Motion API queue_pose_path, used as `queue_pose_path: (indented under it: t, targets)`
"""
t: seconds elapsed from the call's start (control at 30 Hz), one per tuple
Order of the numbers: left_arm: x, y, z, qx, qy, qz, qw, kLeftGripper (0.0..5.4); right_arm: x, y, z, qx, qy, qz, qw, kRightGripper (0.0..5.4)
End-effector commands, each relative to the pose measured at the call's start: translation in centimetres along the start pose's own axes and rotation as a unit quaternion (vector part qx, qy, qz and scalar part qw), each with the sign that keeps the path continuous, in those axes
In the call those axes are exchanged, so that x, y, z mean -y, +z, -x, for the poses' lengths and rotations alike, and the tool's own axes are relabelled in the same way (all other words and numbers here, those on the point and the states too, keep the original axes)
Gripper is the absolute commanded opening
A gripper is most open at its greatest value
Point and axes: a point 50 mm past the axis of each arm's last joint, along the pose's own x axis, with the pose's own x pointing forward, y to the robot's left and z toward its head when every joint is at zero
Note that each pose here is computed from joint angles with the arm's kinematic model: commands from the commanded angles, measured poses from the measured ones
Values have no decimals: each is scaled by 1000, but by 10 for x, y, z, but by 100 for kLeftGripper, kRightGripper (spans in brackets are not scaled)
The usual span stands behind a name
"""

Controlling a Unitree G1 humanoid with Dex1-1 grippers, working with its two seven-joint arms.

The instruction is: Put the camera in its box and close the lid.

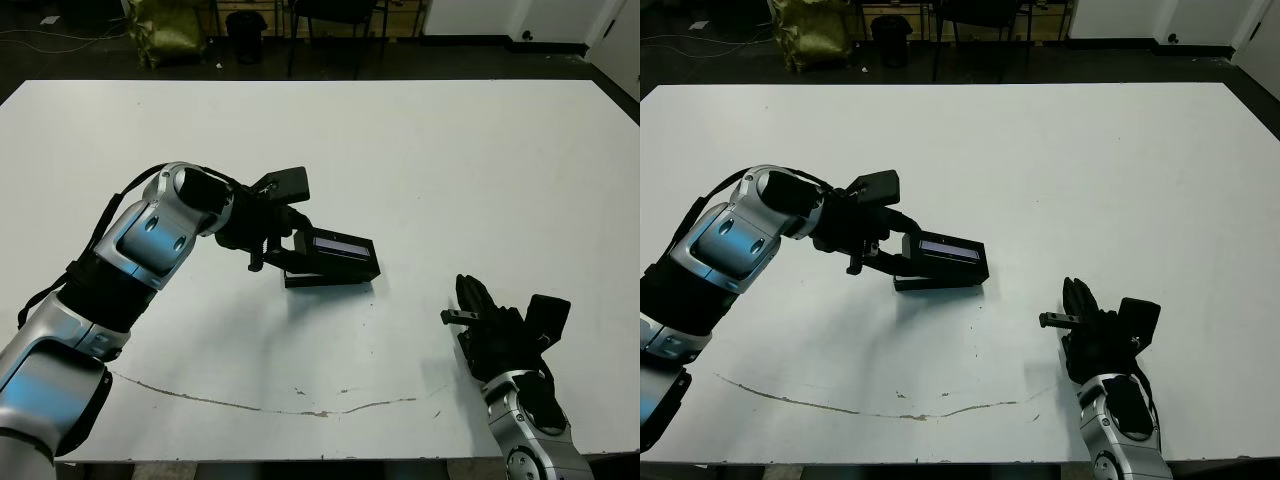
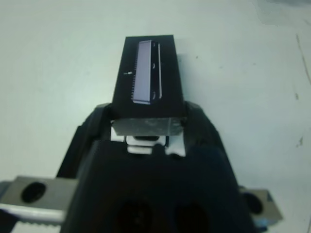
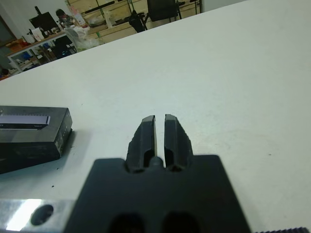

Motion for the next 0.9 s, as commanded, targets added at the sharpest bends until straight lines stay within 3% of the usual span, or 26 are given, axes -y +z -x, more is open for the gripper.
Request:
queue_pose_path:
  t: [0.03, 0.9]
  targets:
    - [2, -14, -1, -24, 0, 23, 999, 224, 3, -6, 2, -22, -11, -6, 1000, 0]
    - [-27, -39, 1, -108, 22, 44, 993, 223, 4, -6, 3, -23, -8, 8, 1000, 0]
